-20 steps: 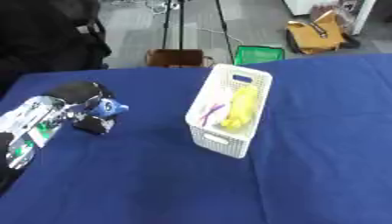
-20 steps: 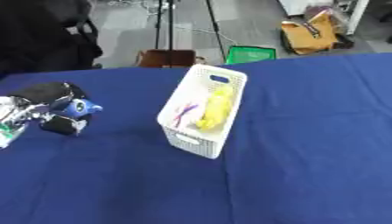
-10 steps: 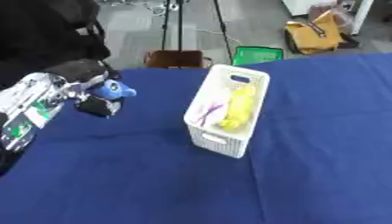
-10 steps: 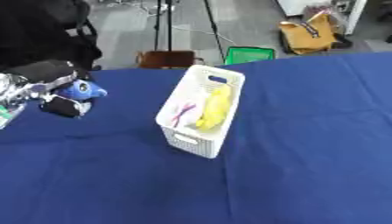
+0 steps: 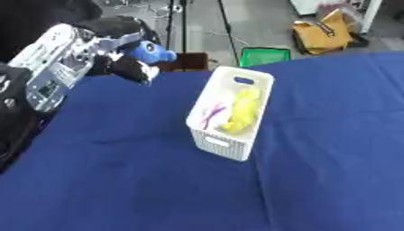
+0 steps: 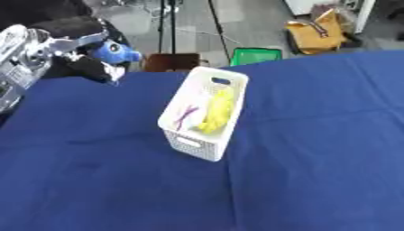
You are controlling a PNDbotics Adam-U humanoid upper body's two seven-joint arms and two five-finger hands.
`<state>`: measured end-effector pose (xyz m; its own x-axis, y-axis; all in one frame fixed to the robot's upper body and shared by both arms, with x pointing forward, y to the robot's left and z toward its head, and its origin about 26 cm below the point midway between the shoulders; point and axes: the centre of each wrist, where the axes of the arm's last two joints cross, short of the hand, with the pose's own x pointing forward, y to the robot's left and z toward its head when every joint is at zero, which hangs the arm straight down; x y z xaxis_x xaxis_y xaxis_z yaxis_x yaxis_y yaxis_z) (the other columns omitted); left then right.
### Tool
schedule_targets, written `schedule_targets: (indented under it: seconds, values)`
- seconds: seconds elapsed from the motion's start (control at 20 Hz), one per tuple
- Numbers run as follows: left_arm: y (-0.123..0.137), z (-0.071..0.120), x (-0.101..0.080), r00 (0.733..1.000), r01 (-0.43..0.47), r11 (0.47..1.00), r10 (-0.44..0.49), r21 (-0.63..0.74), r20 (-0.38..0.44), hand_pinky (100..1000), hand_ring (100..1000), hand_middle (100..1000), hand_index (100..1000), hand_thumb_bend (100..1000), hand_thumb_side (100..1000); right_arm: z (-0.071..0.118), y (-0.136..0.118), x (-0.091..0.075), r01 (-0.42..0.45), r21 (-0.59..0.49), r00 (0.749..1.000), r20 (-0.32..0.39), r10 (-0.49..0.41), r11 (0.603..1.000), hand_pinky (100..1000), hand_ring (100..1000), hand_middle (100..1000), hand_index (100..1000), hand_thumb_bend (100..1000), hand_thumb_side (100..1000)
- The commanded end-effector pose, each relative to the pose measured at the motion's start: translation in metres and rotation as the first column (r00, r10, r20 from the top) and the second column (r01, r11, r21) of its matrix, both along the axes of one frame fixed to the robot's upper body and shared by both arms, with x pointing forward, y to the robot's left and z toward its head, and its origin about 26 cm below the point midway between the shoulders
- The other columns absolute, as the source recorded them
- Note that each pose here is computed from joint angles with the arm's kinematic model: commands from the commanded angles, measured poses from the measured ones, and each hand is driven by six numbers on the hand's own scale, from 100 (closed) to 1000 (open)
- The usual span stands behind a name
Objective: Pick up objects on the table and place them in the box.
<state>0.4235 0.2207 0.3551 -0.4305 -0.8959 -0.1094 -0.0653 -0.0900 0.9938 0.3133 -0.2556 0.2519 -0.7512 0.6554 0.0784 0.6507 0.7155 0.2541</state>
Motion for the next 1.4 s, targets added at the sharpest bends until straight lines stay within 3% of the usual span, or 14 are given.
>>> schedule_targets:
  seconds: [0.05, 0.5, 0.9, 1.2, 1.4]
  values:
    - [-0.007, 0.019, 0.000, 0.999, 0.027, 0.999, -0.026, -0.041, 0.034, 212, 478, 603, 762, 100, 489, 0.009, 0.003, -0.003, -0.025, -0.014, 0.999, 0.045, 0.025, 1.000, 778, 755, 686, 775, 100, 838]
    - [-0.032, 0.023, 0.014, 0.993, 0.094, 0.987, -0.084, -0.133, 0.077, 183, 457, 575, 747, 100, 487, 0.013, 0.007, -0.002, -0.051, -0.020, 0.997, 0.059, 0.053, 0.998, 778, 755, 686, 775, 100, 835]
    - [-0.047, 0.013, 0.028, 0.989, 0.135, 0.971, -0.120, -0.198, 0.088, 181, 455, 571, 751, 100, 491, 0.017, 0.011, -0.002, -0.073, -0.023, 0.995, 0.072, 0.075, 0.997, 778, 755, 686, 775, 100, 832]
    - [-0.047, -0.001, 0.042, 0.992, 0.128, 0.943, -0.119, -0.307, 0.047, 198, 467, 578, 760, 100, 512, 0.020, 0.013, -0.001, -0.086, -0.020, 0.993, 0.085, 0.087, 0.996, 778, 756, 686, 775, 100, 829]
    - [-0.047, -0.011, 0.048, 0.991, 0.127, 0.940, -0.130, -0.317, 0.012, 267, 521, 609, 795, 102, 542, 0.021, 0.013, -0.001, -0.089, -0.018, 0.992, 0.088, 0.090, 0.996, 778, 756, 686, 774, 100, 828]
